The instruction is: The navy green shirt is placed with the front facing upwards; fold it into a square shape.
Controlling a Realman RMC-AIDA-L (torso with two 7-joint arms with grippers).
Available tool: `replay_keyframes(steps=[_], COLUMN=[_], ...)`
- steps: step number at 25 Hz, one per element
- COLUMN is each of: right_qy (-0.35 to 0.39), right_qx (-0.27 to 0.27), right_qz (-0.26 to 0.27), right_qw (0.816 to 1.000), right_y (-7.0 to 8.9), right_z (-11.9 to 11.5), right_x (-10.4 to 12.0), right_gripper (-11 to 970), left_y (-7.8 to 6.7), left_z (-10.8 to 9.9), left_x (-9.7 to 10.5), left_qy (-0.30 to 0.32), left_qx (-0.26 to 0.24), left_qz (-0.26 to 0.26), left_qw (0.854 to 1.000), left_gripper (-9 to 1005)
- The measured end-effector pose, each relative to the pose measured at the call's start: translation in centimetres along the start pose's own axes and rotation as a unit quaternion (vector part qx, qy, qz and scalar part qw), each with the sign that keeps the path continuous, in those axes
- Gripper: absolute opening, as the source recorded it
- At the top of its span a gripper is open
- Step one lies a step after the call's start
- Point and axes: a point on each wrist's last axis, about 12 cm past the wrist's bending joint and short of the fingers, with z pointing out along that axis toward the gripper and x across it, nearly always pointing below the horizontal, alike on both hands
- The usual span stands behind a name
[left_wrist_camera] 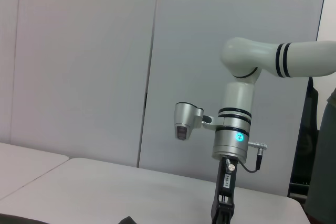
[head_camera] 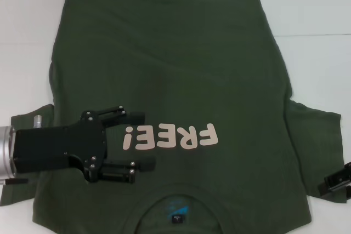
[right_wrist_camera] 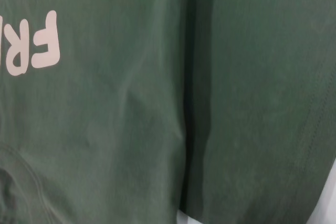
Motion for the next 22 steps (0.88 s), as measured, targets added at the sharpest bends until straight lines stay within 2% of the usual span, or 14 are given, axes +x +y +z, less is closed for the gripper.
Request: replay_keyframes(steps=[11, 16, 18, 22], right_qy=[-0.008, -0.01, -0.008, -0.007], right_qx=[-0.005, -0.014, -0.015, -0.016], right_qz=[-0.012, -0.023, -0.026, -0.029], right_qw=[1.0, 1.0, 1.0, 0.999], right_y=[0.6, 0.9, 1.0, 1.1], right_z=[0.4, 0.7, 0.7, 0.7], right_x=[-0.4, -0.5, -0.4, -0.4], right_gripper=[730, 659, 419, 291], left_y=[0.0, 0.0, 0.0, 0.1], left_z=[0.0, 0.0, 0.0, 0.0], left_x=[0.0, 0.0, 0.0, 0.0], left_qy=[0.0, 0.0, 0.0, 0.001], left_qx=[-0.001, -0.002, -0.002, -0.004], left_qz=[0.001, 0.001, 0.001, 0.0], left_qw=[1.0, 1.0, 1.0, 1.0], left_gripper=[933, 933, 933, 933])
